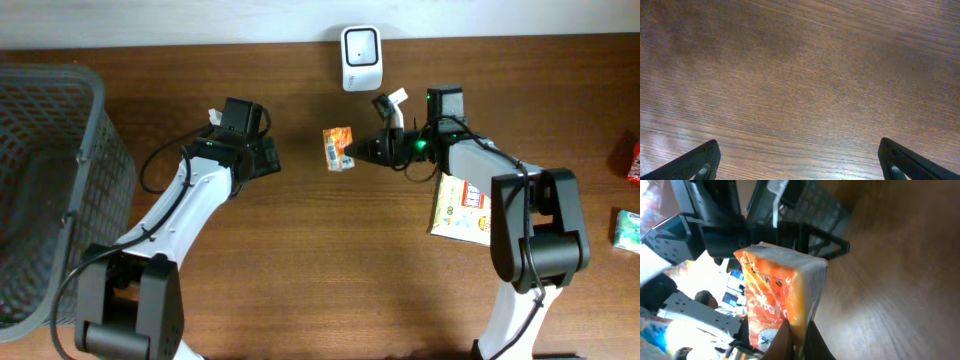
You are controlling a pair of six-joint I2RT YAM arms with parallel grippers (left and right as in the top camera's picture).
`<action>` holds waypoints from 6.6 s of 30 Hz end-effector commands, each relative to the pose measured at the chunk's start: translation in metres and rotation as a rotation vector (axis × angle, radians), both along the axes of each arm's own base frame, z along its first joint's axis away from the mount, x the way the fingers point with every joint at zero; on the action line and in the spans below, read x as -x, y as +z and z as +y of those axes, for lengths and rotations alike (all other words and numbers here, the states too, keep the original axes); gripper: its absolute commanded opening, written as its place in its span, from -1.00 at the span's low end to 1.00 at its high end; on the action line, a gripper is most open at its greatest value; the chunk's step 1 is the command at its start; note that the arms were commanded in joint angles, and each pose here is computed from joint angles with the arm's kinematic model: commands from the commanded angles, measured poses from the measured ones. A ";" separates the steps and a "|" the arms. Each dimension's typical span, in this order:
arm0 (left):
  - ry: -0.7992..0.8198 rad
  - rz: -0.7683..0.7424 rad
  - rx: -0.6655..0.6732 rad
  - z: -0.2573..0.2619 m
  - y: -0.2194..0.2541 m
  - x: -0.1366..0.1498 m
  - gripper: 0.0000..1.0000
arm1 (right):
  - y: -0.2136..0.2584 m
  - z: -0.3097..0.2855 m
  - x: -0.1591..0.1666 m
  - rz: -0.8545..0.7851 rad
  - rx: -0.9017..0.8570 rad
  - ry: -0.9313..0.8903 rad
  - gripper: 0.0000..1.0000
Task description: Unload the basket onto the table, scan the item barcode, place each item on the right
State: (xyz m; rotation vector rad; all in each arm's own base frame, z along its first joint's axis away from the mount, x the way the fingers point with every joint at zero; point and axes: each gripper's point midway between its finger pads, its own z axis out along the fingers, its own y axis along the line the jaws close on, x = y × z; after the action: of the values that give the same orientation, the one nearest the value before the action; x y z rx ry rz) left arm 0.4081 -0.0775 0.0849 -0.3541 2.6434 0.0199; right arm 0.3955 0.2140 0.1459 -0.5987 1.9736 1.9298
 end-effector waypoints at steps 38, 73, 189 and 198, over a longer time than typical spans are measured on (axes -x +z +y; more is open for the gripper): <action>-0.012 -0.013 -0.012 0.000 0.006 0.001 0.98 | 0.064 -0.116 -0.214 -1.119 1.647 -0.639 -0.92; -0.012 -0.012 -0.012 0.000 0.006 0.001 0.98 | -0.033 -0.528 0.020 0.645 1.472 -1.375 0.97; -0.506 0.442 0.213 -0.216 -0.103 0.073 -1.00 | 0.010 -0.239 -0.021 0.453 1.073 -0.865 0.97; -0.463 0.285 0.189 -0.201 -0.026 0.001 -1.00 | 0.010 -0.239 -0.021 0.453 1.073 -0.865 0.97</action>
State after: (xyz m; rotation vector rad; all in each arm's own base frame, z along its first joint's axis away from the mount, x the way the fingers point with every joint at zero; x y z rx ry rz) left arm 0.3897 -0.2701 0.0278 0.1951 3.0059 -0.3248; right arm 0.4137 -0.0216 0.1488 0.5253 2.8028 0.4460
